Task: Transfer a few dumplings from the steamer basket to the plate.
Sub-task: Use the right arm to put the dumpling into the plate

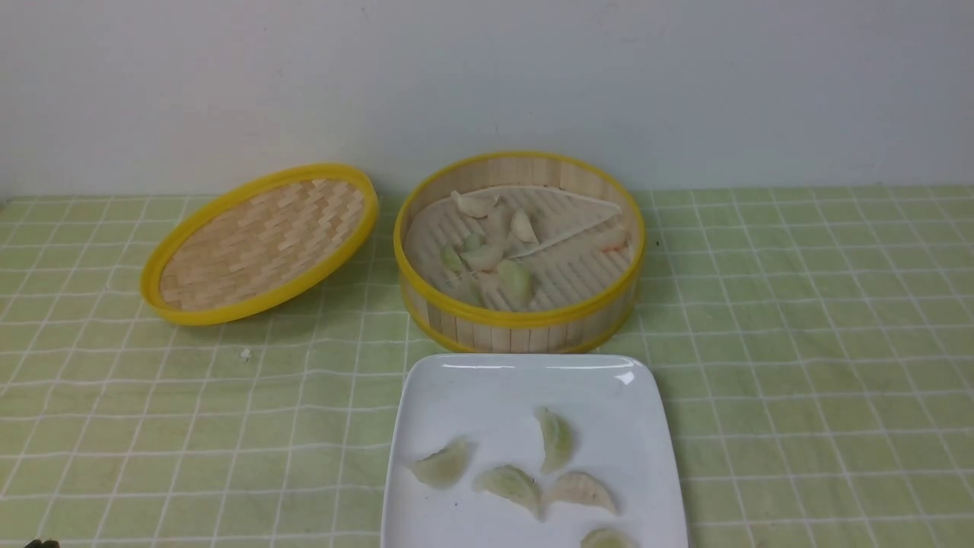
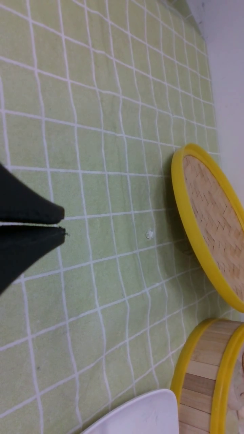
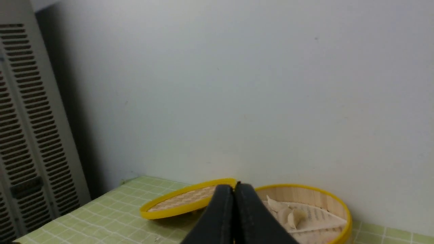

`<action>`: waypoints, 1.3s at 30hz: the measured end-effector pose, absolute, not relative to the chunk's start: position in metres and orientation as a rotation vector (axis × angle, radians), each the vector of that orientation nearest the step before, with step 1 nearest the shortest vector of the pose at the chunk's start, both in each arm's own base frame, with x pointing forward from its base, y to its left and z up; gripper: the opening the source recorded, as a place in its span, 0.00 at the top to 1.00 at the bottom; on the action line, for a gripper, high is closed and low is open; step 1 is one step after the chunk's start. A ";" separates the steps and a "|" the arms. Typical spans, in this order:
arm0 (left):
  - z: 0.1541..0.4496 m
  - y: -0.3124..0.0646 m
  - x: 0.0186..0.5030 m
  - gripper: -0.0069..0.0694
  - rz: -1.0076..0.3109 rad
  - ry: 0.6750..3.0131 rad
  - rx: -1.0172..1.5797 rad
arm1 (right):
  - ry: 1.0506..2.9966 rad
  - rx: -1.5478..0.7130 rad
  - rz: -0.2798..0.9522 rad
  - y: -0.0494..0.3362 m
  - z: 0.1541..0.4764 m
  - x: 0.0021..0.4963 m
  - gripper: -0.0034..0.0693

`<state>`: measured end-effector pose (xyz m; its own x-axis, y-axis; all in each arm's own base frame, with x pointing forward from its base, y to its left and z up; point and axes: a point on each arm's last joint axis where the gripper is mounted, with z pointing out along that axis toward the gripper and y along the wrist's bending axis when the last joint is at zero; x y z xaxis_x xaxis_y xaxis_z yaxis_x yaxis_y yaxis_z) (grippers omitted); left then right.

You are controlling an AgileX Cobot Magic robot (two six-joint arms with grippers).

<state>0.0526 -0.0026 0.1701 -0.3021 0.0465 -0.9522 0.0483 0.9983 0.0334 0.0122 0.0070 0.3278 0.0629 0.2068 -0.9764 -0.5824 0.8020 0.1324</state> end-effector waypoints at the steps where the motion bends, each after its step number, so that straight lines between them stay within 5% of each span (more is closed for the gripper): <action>1: 0.170 -0.003 0.053 0.92 -0.002 1.878 0.068 | 1.369 -0.351 0.611 0.008 0.329 0.011 0.97; 10: 0.170 -0.003 0.053 0.92 -0.003 1.879 0.068 | 1.329 -0.374 0.559 0.009 0.328 0.010 0.97; 17: 0.170 -0.003 0.053 0.92 -0.003 1.880 0.068 | 1.504 -0.168 0.188 0.009 0.277 0.034 0.97; 21: 0.170 -0.003 0.053 0.92 -0.003 1.880 0.068 | 1.693 -0.052 0.015 0.002 0.217 0.051 0.97; 25: 0.170 -0.003 0.053 0.92 -0.003 1.881 0.068 | 1.802 0.000 -0.018 0.000 0.180 0.055 0.97; 39: 0.170 -0.003 0.052 0.92 -0.003 1.880 0.068 | 1.792 0.016 -0.012 -0.001 0.180 0.054 0.97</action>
